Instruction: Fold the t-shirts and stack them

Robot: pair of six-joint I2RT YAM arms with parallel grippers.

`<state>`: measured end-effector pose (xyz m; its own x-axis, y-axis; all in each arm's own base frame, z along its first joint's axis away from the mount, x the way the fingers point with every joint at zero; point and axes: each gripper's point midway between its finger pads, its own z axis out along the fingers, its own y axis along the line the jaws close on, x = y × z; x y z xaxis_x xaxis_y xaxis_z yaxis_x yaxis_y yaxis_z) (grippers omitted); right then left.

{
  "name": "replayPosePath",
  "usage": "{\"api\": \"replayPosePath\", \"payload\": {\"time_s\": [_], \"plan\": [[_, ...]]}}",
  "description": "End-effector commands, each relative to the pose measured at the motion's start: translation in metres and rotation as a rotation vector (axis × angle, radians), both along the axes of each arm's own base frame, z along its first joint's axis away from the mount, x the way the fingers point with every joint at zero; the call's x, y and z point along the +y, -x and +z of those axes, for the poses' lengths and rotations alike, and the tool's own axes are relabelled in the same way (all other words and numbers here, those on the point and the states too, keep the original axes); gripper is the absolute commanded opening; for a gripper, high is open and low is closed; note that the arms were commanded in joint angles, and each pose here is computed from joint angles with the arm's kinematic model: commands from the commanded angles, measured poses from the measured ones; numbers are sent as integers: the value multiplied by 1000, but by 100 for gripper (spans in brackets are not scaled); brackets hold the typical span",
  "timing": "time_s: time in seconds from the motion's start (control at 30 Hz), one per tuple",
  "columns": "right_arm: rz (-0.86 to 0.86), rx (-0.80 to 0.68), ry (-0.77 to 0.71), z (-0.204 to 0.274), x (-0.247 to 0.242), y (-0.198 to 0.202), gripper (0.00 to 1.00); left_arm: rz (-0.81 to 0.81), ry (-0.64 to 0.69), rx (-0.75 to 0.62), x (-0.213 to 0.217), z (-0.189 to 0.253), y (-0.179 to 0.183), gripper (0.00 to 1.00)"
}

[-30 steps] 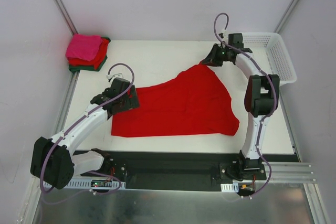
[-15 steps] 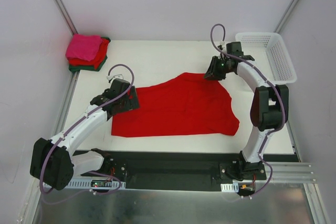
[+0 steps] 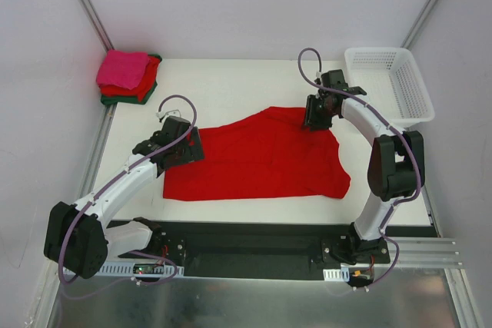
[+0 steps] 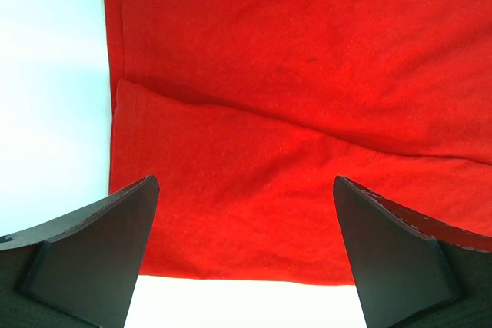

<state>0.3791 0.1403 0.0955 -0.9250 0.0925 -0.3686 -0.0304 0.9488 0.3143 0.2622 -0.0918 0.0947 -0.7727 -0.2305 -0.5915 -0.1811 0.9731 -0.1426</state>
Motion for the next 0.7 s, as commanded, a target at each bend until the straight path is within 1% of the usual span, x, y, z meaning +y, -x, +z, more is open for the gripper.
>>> {"api": "replayPosePath", "payload": {"time_s": [0.0, 0.1, 0.2, 0.23, 0.47, 0.6, 0.67], "plan": [[-79, -107, 75, 27, -16, -34, 40, 13, 15, -23, 2, 4, 0, 98], [-116, -121, 112, 26, -24, -52, 43, 10, 17, -32, 2, 6, 0, 98], [-160, -106, 136, 15, -31, -65, 45, 14, 15, -39, 4, 7, 1, 98], [-193, -108, 168, 11, -41, -73, 46, 13, 15, -41, 4, 7, 1, 98], [-291, -40, 160, -21, -58, -88, 47, 12, 14, -41, 4, 8, 1, 98], [-326, -26, 132, -32, -67, -92, 47, 8, 9, -41, 4, 8, 0, 98], [-325, -30, 93, -33, -64, -95, 47, 8, 7, -42, 4, 8, 0, 98]]}}
